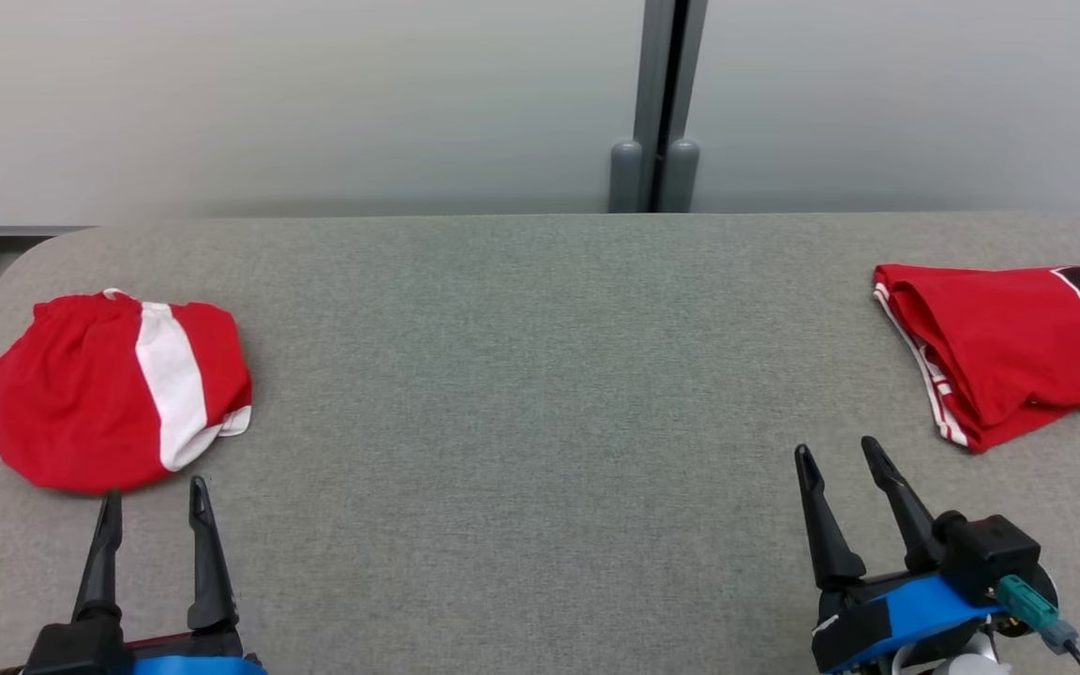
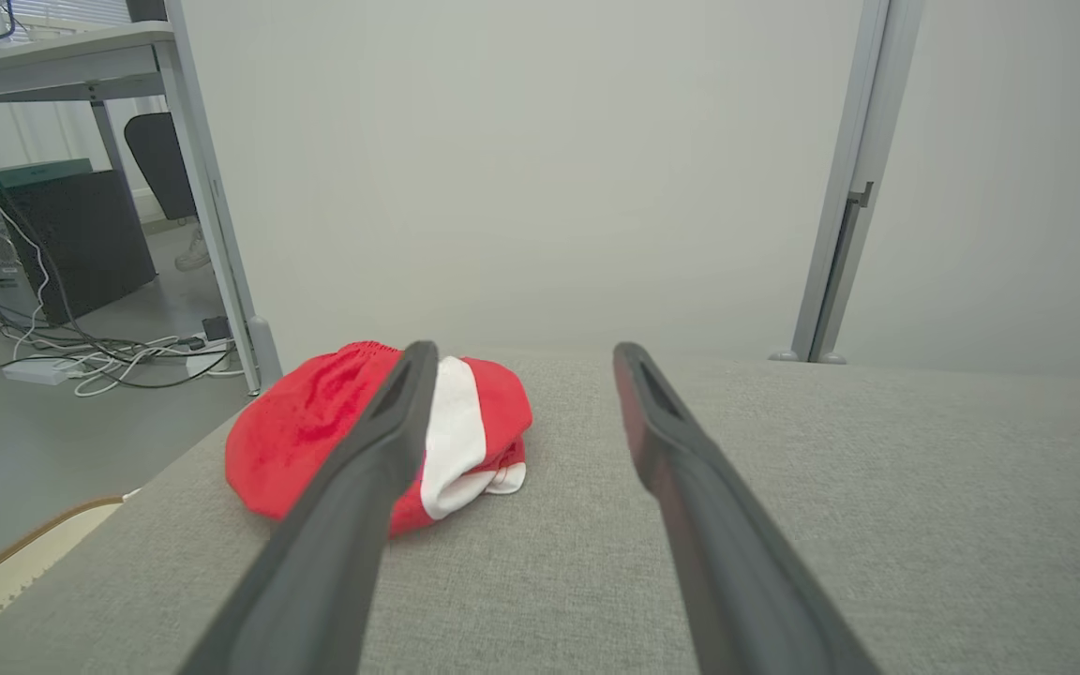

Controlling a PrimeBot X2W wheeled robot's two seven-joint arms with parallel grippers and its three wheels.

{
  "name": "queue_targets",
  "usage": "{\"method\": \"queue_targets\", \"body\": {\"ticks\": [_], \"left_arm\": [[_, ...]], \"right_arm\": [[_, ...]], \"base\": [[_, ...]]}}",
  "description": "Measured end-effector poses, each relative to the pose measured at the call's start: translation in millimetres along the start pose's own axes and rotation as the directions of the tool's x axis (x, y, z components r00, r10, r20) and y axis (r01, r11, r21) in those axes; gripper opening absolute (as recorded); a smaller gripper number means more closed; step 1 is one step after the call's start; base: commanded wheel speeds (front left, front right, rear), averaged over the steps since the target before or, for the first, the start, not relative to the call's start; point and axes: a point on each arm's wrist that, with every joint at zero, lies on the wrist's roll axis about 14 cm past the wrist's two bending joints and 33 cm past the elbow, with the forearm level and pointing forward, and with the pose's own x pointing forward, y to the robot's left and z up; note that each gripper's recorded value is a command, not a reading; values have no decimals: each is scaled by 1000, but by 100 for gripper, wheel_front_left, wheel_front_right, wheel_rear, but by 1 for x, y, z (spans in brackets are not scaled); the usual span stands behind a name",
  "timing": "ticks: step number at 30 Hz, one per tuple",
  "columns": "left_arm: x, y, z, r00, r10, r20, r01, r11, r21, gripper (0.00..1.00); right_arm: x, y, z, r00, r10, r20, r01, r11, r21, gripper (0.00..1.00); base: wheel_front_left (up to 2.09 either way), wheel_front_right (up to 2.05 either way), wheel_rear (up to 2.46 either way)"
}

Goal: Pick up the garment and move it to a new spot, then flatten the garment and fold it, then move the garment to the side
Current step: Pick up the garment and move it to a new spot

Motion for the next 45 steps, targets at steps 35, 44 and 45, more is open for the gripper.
{"method": "queue_targets", "body": {"ticks": [35,44,45], "left_arm": [[-89,110,7,925,381,1,-381,924,40,100],[-88,108,4,925,379,-8,-379,925,40,100],[-86,108,3,926,378,-11,-378,925,41,100]], "right_arm": [[37,117,-29,939,335,-78,-333,942,42,100],[34,113,-32,941,326,-87,-323,945,42,100],[35,112,-33,942,323,-90,-320,946,43,100]], "base": [[0,0,0],[0,0,0],[0,0,0]]}}
